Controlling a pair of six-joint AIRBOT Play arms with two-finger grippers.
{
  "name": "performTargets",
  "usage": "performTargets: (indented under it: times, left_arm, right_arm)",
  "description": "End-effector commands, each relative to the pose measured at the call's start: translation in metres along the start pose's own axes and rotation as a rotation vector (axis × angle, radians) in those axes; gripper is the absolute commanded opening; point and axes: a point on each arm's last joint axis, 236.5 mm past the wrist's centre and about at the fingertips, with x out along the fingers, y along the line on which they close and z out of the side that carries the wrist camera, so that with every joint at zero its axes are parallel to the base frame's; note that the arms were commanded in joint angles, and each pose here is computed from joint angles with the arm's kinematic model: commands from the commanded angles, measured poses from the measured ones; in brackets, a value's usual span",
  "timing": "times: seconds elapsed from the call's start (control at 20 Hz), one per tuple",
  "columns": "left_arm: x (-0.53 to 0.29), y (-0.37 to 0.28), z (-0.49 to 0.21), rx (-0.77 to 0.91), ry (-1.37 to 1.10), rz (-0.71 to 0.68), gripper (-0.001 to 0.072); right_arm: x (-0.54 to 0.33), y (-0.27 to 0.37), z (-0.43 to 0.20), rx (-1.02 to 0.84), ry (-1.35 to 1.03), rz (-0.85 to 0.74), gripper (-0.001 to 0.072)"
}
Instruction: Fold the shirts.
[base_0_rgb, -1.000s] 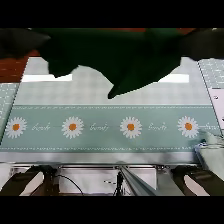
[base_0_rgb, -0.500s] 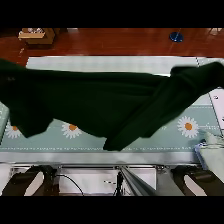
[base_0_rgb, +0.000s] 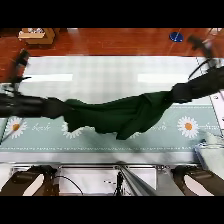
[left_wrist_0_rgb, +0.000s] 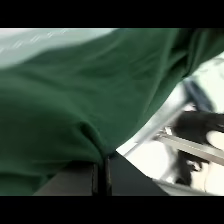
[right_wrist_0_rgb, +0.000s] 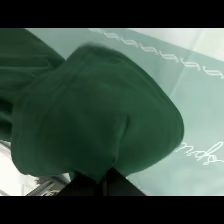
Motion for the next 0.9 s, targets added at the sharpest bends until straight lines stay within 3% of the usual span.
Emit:
performTargets:
  times: [0.0,0.3,0.5,0.55,0.6,0.65,0.85]
  left_arm:
    - [0.058,0.068,-0.020,-0.077,0.000,0.082,0.0034]
    - [0.112,0.124,-0.046,-0.191,0.147,0.133,0.0034]
    - [0.123,0.137,-0.056,-0.205,0.189,0.140,0.0035]
    - [0.122,0.136,-0.054,-0.195,0.187,0.139,0.0035]
    - [0.122,0.135,-0.051,-0.191,0.183,0.139,0.0035]
    - [0.121,0.135,-0.048,-0.185,0.176,0.138,0.0035]
    - [0.119,0.131,-0.037,-0.168,0.159,0.133,0.0035]
  right_arm:
    - [0.068,-0.046,0.004,0.075,0.091,-0.044,0.0027]
    - [0.136,-0.084,0.024,0.196,0.125,-0.060,0.0028]
    - [0.138,-0.091,0.039,0.189,0.073,-0.082,0.0032]
    - [0.134,-0.088,0.036,0.183,0.091,-0.076,0.0136]
    - [0.127,-0.085,0.032,0.137,0.120,-0.073,0.0403]
    - [0.117,-0.083,0.027,0.070,0.150,-0.076,0.0538]
    - [0.052,-0.122,0.008,0.072,0.160,-0.240,0.0539]
